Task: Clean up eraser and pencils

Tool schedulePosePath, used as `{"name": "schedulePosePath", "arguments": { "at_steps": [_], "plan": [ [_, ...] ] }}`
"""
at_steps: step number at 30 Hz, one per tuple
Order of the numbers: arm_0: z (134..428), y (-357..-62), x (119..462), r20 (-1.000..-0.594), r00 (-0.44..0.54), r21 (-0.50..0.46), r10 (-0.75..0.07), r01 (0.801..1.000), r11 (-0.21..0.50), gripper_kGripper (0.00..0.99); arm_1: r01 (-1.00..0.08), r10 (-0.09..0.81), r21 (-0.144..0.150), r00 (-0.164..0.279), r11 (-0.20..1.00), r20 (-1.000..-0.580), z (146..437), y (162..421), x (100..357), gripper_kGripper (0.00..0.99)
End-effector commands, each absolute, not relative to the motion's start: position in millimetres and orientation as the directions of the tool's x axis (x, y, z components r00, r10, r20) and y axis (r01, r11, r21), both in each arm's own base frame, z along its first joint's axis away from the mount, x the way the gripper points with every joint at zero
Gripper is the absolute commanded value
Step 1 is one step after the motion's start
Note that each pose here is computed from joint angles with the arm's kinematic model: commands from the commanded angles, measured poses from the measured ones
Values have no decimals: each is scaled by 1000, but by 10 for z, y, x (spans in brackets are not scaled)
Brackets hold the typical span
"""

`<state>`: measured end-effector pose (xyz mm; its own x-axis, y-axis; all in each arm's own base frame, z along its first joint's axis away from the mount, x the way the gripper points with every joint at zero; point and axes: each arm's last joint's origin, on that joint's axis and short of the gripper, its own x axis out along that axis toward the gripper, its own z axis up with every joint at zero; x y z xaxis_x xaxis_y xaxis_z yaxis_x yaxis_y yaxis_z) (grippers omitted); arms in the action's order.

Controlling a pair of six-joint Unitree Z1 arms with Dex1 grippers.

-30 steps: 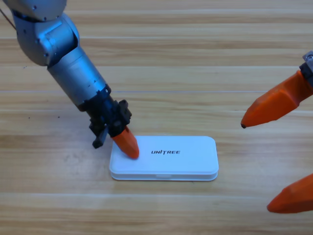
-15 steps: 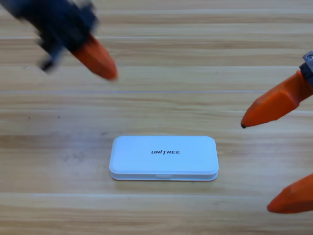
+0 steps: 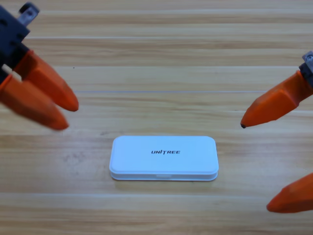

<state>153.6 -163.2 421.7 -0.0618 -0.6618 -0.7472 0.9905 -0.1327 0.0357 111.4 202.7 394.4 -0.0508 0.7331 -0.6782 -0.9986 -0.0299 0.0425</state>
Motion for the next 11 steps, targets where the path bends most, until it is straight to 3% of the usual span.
{"name": "schedulePosePath", "arguments": {
  "at_steps": [1,11],
  "plan": [
    [4105,-1654,1463,-762,-107,5,-639,985,-170,990,-997,716,66,-71,-34,-695,3806,2164,1176,990],
    [4064,-1651,1470,-773,-99,-11,-627,990,-142,990,-997,711,67,-68,-29,-700,3789,2191,1197,990]
  ]
}}
